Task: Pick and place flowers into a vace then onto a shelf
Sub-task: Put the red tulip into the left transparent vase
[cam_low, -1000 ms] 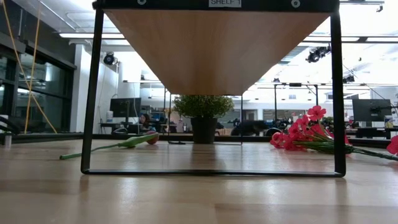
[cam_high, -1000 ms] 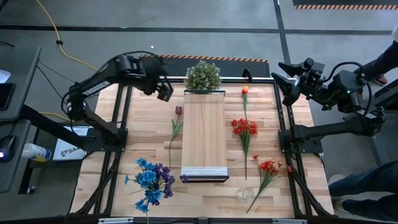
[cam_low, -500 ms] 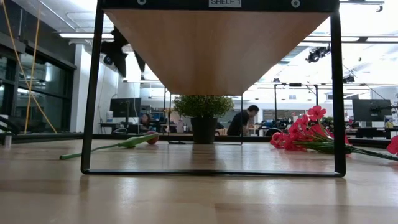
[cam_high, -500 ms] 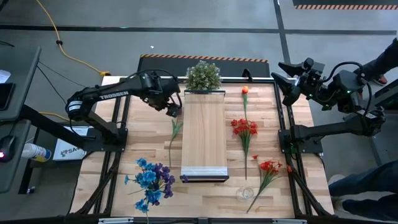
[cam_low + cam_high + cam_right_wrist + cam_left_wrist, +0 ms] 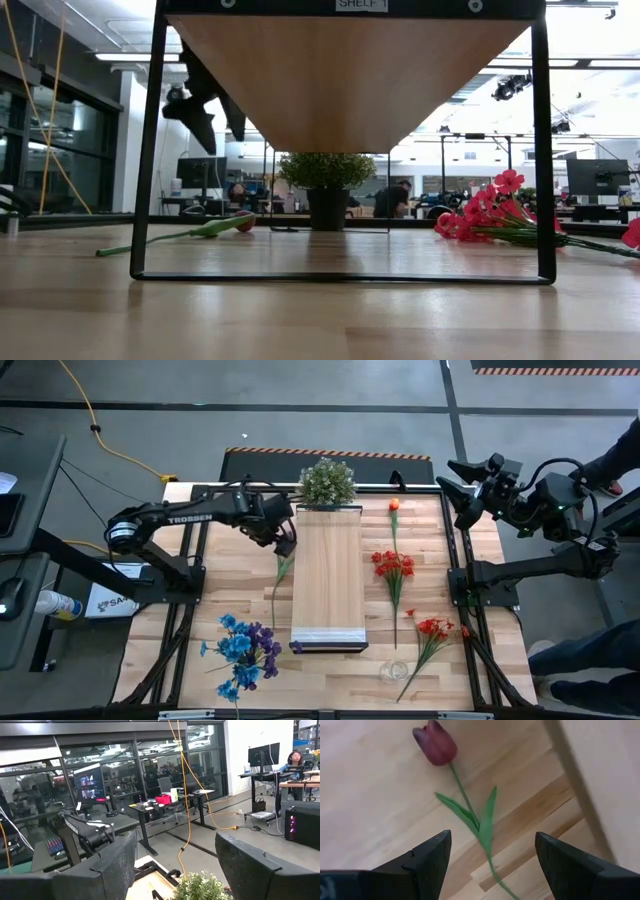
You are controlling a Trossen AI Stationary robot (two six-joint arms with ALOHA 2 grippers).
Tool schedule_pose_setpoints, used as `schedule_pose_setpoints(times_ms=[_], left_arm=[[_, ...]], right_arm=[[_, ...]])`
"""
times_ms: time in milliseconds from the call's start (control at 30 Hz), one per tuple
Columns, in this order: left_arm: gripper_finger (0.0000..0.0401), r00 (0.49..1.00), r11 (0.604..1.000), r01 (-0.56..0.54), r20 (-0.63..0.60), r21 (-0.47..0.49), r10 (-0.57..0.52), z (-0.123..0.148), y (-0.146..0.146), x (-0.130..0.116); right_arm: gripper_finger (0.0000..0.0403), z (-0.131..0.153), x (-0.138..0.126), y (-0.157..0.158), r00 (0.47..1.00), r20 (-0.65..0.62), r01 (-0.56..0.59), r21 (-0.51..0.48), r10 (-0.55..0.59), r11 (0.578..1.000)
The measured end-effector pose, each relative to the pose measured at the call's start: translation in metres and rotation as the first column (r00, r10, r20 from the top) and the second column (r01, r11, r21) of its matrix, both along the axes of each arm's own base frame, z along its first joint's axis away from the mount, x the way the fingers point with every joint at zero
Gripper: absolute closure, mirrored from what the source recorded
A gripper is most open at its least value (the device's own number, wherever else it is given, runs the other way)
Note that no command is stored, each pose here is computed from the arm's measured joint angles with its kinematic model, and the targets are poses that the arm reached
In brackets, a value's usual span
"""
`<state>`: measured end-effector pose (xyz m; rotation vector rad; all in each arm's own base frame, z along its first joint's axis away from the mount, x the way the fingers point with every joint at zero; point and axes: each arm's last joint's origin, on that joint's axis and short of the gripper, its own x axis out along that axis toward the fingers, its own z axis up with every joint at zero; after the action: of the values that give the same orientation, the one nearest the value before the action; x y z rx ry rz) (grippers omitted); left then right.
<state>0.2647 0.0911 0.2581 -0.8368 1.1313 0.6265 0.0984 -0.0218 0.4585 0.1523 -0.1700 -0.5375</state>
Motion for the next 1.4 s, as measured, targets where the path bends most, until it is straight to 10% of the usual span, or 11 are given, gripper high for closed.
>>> schedule_pose_setpoints(times_ms=[1400], left_arm=[[0.0082,0.991,0.977,-0.081,0.092,-0.195,0.100,-0.100,-0.013,-0.021]], right_arm=[[0.0141,0.000,0.000,0.000,1.000,0.002,-0.001,0.003,0.001,1.000]])
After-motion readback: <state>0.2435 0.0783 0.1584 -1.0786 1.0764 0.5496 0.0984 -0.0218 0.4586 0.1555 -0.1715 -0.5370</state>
